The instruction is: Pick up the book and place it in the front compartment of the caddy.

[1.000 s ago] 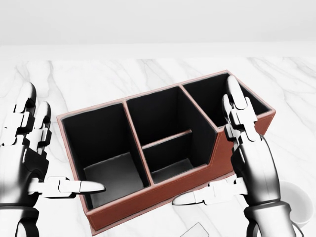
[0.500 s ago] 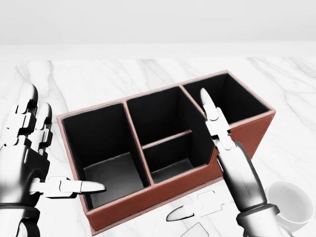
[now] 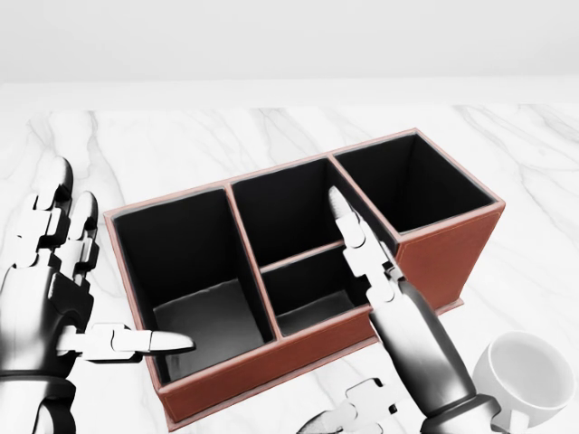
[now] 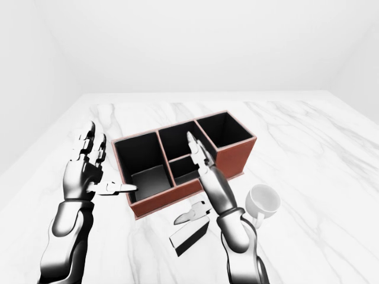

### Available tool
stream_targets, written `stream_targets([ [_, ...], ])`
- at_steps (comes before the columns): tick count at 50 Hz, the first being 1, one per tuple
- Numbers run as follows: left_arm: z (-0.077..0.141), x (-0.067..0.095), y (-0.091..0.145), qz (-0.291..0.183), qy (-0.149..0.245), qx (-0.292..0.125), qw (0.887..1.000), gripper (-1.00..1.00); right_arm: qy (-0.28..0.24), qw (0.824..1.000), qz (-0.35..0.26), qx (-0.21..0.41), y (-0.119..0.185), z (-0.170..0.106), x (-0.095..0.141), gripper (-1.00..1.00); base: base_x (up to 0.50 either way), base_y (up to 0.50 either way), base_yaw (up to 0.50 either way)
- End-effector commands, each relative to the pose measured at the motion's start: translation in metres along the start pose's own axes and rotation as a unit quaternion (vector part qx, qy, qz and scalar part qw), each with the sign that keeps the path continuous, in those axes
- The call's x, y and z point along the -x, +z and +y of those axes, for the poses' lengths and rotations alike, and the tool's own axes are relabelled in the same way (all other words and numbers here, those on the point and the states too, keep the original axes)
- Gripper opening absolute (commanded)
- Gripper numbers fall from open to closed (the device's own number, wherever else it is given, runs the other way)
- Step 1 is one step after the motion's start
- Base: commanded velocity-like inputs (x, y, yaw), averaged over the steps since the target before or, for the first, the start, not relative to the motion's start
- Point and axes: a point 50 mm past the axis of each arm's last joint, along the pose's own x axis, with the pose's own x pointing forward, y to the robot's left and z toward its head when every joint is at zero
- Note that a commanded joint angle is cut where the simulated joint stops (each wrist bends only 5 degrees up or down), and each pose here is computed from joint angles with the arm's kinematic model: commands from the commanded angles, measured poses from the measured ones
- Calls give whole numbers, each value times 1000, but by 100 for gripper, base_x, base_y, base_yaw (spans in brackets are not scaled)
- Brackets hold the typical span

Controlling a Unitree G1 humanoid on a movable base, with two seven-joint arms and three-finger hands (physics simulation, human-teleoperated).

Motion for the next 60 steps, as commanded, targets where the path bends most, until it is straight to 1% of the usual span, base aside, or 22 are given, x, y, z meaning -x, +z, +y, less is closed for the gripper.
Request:
stream_targets([
  [1, 1, -1, -2, 3, 1, 1, 1000, 100, 12, 1000, -2, 18, 5, 3, 5, 100, 0, 0, 0],
  [9, 1, -1, -1, 1, 1, 0, 1000, 100, 16, 999, -2, 29, 8, 5, 9, 100, 0, 0, 0],
  [28, 1, 0, -1, 2, 1, -1, 1000, 100, 27, 998, 20, 57, 7, 13, 20, 100, 0, 0, 0],
  [52, 0, 0, -3, 6, 0, -1, 1000, 100, 37, 995, 37, 88, 4, 18, 26, 100, 0, 0, 0],
  [60, 0, 0, -3, 7, 0, -1, 1000, 100, 37, 993, 44, 106, 3, 19, 28, 100, 0, 0, 0],
])
